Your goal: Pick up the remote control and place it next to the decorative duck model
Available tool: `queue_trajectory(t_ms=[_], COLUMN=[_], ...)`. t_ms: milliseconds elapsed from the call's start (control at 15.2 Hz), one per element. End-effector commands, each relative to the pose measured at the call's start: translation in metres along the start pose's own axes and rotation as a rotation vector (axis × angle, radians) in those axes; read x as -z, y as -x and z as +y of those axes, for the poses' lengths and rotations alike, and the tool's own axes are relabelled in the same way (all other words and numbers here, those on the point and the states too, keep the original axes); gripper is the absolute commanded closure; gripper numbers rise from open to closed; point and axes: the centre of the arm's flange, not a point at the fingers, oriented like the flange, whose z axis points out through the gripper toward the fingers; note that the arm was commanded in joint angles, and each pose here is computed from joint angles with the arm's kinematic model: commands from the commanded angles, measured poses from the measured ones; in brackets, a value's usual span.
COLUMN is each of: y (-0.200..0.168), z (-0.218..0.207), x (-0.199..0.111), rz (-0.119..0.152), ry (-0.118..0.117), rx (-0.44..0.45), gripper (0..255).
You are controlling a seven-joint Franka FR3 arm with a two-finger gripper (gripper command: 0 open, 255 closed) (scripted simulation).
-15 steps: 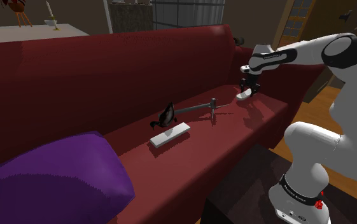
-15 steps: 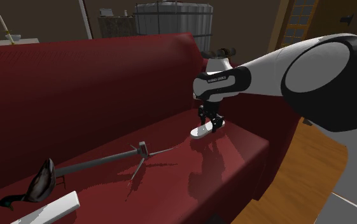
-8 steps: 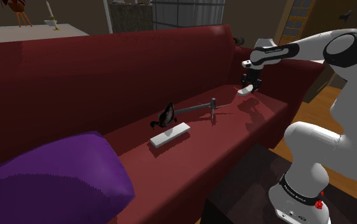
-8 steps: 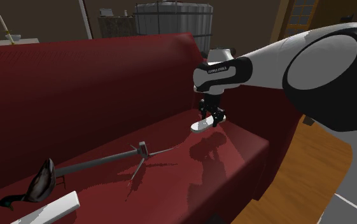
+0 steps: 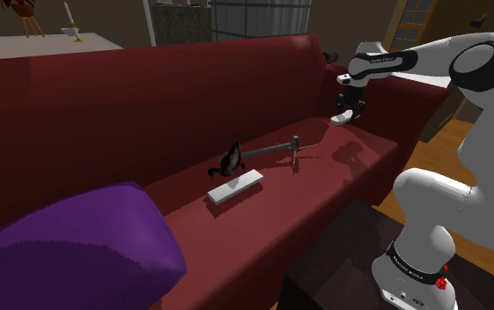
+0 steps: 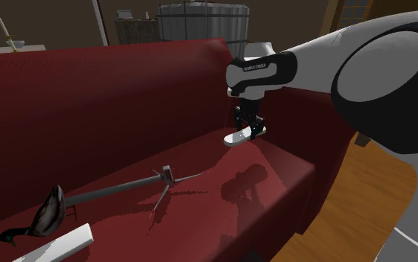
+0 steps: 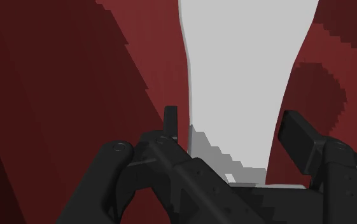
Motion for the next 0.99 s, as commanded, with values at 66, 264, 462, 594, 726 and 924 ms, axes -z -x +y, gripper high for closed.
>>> queue_trajectory(t_ms=[66, 264, 462, 594, 726, 924], y=[-0.001, -0.001, -0.001, -0.001, -0.001, -0.002], z=[0.0, 0.0, 0.001, 0.001, 0.001, 0.001], x=[0.016, 0.032, 0.048, 0.059, 0.069, 0.085], rz=[0.0, 0.0, 0.0, 0.0, 0.0, 0.0], ry=[0.0, 0.0, 0.0, 0.0, 0.0, 0.0], rx=[0.0, 0.0, 0.0, 0.0, 0.0, 0.0], gripper=[255, 255, 255, 255, 255, 255])
